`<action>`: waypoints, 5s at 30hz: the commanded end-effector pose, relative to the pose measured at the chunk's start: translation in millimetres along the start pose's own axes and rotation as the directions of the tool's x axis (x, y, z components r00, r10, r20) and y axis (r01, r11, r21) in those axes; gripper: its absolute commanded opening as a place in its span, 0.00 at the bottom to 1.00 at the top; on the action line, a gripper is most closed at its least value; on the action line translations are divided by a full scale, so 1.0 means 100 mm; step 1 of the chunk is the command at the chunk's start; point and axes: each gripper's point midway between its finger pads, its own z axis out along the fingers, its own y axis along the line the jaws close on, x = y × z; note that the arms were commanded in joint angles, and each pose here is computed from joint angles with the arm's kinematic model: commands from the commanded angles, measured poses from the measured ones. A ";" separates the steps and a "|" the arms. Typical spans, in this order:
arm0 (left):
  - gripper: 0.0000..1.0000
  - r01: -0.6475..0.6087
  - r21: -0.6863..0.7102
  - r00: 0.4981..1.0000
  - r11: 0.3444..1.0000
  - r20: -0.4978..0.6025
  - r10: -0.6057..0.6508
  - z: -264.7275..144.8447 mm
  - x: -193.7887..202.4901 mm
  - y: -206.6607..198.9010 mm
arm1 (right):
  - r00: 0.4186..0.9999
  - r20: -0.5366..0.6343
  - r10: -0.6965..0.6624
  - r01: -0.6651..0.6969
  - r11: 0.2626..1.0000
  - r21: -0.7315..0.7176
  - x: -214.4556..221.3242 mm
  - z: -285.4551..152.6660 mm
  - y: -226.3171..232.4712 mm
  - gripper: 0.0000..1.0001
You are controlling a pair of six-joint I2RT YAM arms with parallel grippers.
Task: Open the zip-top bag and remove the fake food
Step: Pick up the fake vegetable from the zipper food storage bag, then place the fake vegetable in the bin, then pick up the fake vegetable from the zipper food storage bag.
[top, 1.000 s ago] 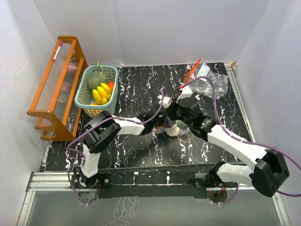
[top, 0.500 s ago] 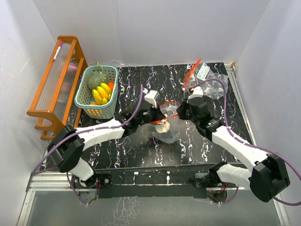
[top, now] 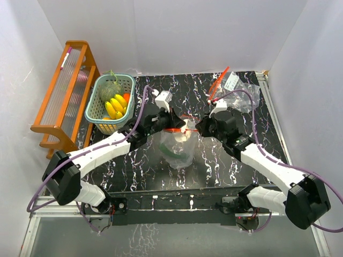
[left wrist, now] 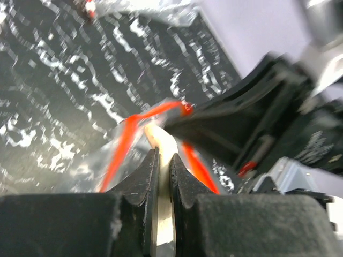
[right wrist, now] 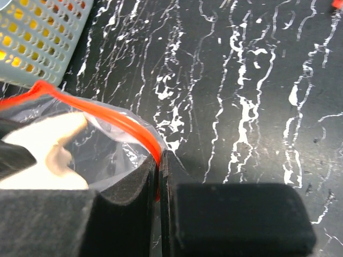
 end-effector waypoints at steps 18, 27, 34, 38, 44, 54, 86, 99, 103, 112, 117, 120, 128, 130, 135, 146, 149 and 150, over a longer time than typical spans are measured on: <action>0.00 -0.033 -0.071 0.995 0.997 0.096 0.040 0.12 -0.42 0.12 | 0.965 0.257 -0.052 0.098 0.980 -0.171 -0.80 -0.68 0.80 0.08; 0.00 -0.019 0.147 0.982 0.989 0.190 -0.010 -0.18 -1.00 -0.54 | 0.986 0.152 -0.062 0.085 0.985 -0.148 -0.49 -0.38 0.75 0.08; 0.00 0.060 -0.028 0.959 0.998 0.279 -0.050 -0.64 -1.57 0.21 | 0.988 0.135 -0.075 0.085 0.994 -0.069 -0.36 -0.27 0.57 0.08; 0.00 0.111 -0.109 0.947 0.988 0.314 -0.072 -0.93 -1.81 0.62 | 0.992 0.084 -0.092 0.092 0.996 0.000 -0.19 -0.14 0.41 0.08; 0.00 0.230 -0.294 0.906 0.928 0.412 -0.094 -1.40 -2.11 1.50 | 0.993 0.077 -0.091 0.091 0.996 -0.004 -0.15 -0.09 0.40 0.08; 0.00 0.503 -0.514 0.808 0.695 0.565 -0.167 -2.14 -1.85 2.81 | 0.993 0.076 -0.094 0.094 0.996 0.012 -0.13 -0.10 0.31 0.08; 0.62 0.301 -0.318 0.897 0.899 0.415 -0.154 -1.40 -1.59 1.56 | 0.979 0.121 -0.161 0.165 0.986 -0.021 -0.62 -0.24 0.54 0.32; 0.43 0.190 -0.241 0.981 0.952 0.008 -0.194 -0.18 0.36 0.54 | 0.989 0.144 0.040 -0.064 0.984 0.166 -0.76 -0.40 -0.56 0.80; 0.42 0.218 -0.254 0.976 0.942 0.037 -0.216 -0.30 0.47 0.63 | 0.991 0.096 0.091 -0.110 0.970 0.218 -0.47 -0.34 -0.91 0.80; 0.44 0.193 -0.295 0.981 0.936 0.051 -0.187 -0.62 0.50 0.71 | 0.982 0.047 0.184 -0.188 0.974 0.129 -0.06 -0.15 -1.04 0.46; 0.37 0.287 -0.247 0.956 0.926 0.008 -0.294 -0.57 0.99 0.77 | 0.979 0.050 0.200 -0.204 0.972 0.115 -0.05 -0.15 -1.02 0.08; 0.35 0.299 -0.227 0.951 0.927 -0.008 -0.308 -0.48 1.21 0.71 | 0.973 0.107 0.205 -0.216 0.971 0.099 -0.20 -0.26 -0.96 0.08; 0.35 0.251 -0.177 0.962 0.952 -0.067 -0.266 -0.06 1.44 0.41 | 0.955 0.134 0.266 -0.280 0.955 0.101 -0.32 -0.39 -0.89 0.08; 0.35 0.247 -0.159 0.964 0.956 -0.057 -0.259 0.01 1.41 0.35 | 0.954 0.130 0.269 -0.283 0.954 0.104 -0.31 -0.39 -0.89 0.08; 0.35 0.213 -0.175 0.969 0.961 -0.089 -0.231 0.22 1.53 0.37 | 0.955 0.128 0.269 -0.282 0.955 0.092 -0.31 -0.39 -0.87 0.08; 0.35 0.200 -0.113 0.974 0.973 -0.089 -0.210 0.34 1.61 0.30 | 0.959 0.111 0.262 -0.274 0.956 0.109 -0.22 -0.37 -0.92 0.08; 0.35 0.218 -0.081 0.973 0.973 -0.055 -0.222 0.26 1.59 0.30 | 0.958 0.104 0.266 -0.276 0.956 0.099 -0.19 -0.35 -0.91 0.08; 0.35 0.239 -0.063 0.970 0.969 -0.039 -0.241 0.25 1.57 0.27 | 0.958 0.099 0.268 -0.277 0.956 0.094 -0.18 -0.34 -0.90 0.08</action>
